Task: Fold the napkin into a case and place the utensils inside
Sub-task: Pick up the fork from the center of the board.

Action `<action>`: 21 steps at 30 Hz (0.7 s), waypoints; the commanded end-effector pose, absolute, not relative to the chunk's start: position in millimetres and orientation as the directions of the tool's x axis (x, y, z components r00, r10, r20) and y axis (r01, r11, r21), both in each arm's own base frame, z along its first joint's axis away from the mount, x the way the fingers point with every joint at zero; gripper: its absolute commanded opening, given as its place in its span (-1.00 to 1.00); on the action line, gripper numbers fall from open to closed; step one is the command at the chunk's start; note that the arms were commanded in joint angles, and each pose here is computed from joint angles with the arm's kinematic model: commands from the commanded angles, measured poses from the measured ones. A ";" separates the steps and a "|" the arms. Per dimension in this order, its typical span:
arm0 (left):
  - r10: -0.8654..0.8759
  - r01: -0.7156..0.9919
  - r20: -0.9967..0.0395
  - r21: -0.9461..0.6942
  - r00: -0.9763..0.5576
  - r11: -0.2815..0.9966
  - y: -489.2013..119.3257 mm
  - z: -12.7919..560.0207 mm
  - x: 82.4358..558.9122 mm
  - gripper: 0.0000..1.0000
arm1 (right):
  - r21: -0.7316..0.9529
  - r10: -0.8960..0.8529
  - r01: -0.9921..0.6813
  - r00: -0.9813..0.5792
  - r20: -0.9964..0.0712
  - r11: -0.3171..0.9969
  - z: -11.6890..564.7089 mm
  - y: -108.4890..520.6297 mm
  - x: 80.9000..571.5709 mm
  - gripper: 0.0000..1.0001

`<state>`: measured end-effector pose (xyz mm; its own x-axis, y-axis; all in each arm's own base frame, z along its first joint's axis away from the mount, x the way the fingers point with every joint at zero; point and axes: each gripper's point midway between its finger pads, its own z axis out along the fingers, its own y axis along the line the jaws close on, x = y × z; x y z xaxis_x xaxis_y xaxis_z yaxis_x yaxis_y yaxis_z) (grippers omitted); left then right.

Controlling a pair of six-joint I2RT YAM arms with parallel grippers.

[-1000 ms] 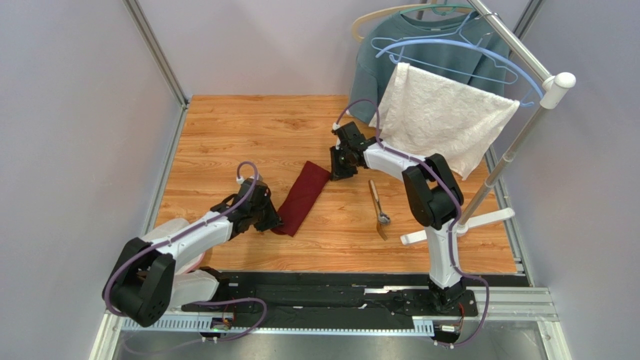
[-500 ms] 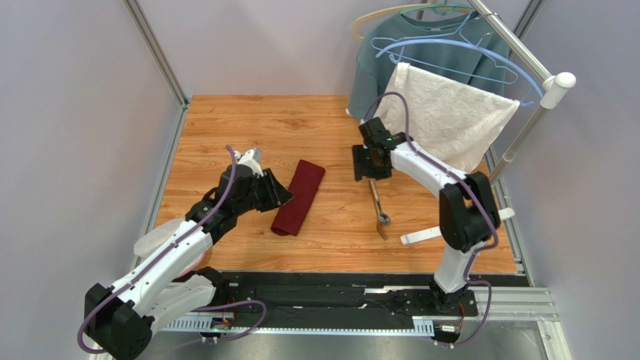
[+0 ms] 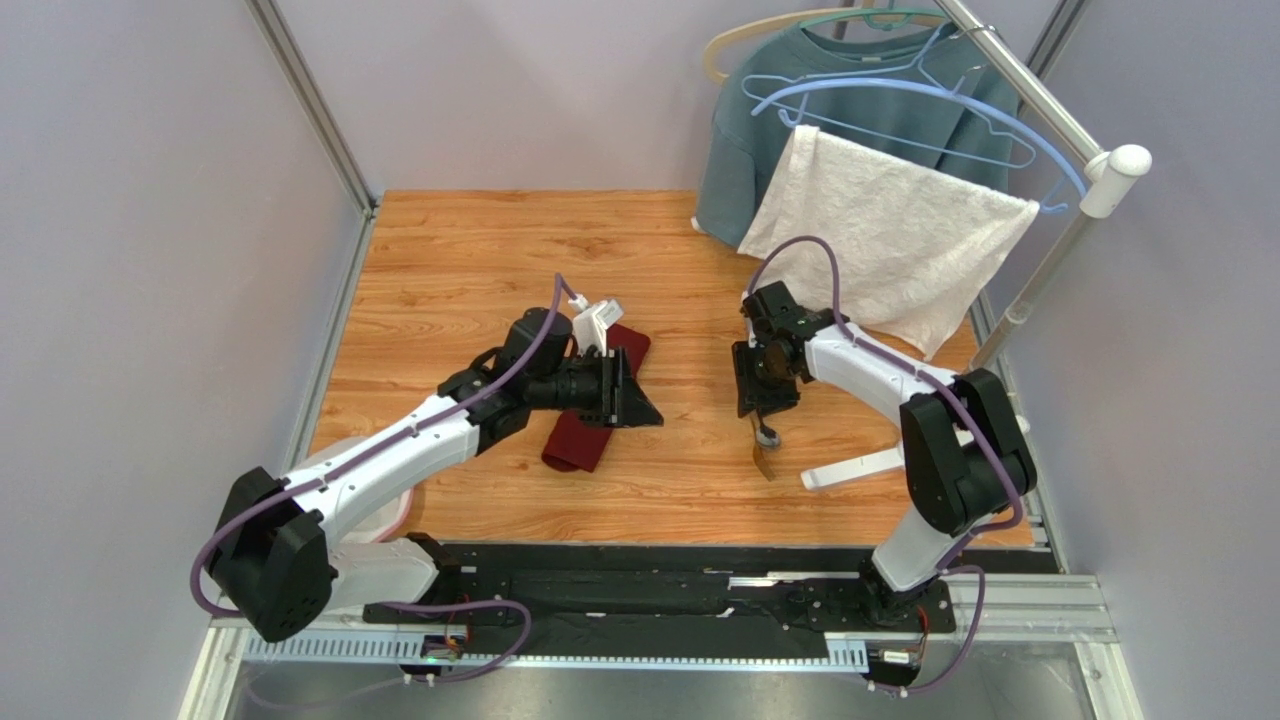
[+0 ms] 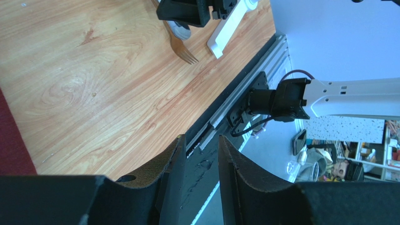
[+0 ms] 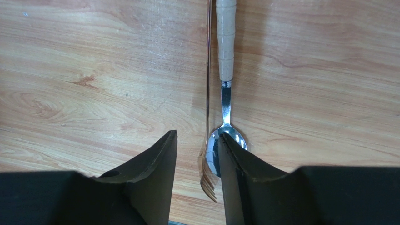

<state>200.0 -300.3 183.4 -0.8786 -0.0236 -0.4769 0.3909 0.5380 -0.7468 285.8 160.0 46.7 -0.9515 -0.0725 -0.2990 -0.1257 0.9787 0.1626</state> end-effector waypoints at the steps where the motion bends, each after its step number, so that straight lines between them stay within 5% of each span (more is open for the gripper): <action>1: -0.013 0.453 -0.520 -0.757 -0.854 0.470 -315.0 206.2 200.4 -0.20 | 0.192 -0.072 -0.145 -0.937 -0.342 0.971 41.4 172.2 291.0 -0.27; 14: 0.029 0.482 -0.571 -0.663 -0.820 0.573 -300.8 187.3 206.2 -0.17 | 0.225 -0.119 -0.197 -0.941 -0.318 0.954 23.4 200.5 293.4 -1.00; 17: -0.053 0.376 -0.509 -0.699 -0.859 0.608 -288.8 191.9 218.2 -0.14 | 0.270 -0.244 -0.427 -0.821 -0.516 0.863 73.9 234.6 295.7 -1.00; 19: -0.110 0.208 -0.314 -0.814 -0.943 0.543 -281.4 200.3 210.4 -0.15 | 0.149 -0.330 -0.574 -0.642 -0.692 0.805 117.2 252.7 296.7 -1.00; 21: -0.211 0.114 -0.243 -0.866 -0.947 0.487 -260.6 218.2 218.9 -0.17 | 0.110 -0.326 -0.626 -0.539 -0.777 0.772 143.1 268.3 299.8 -1.00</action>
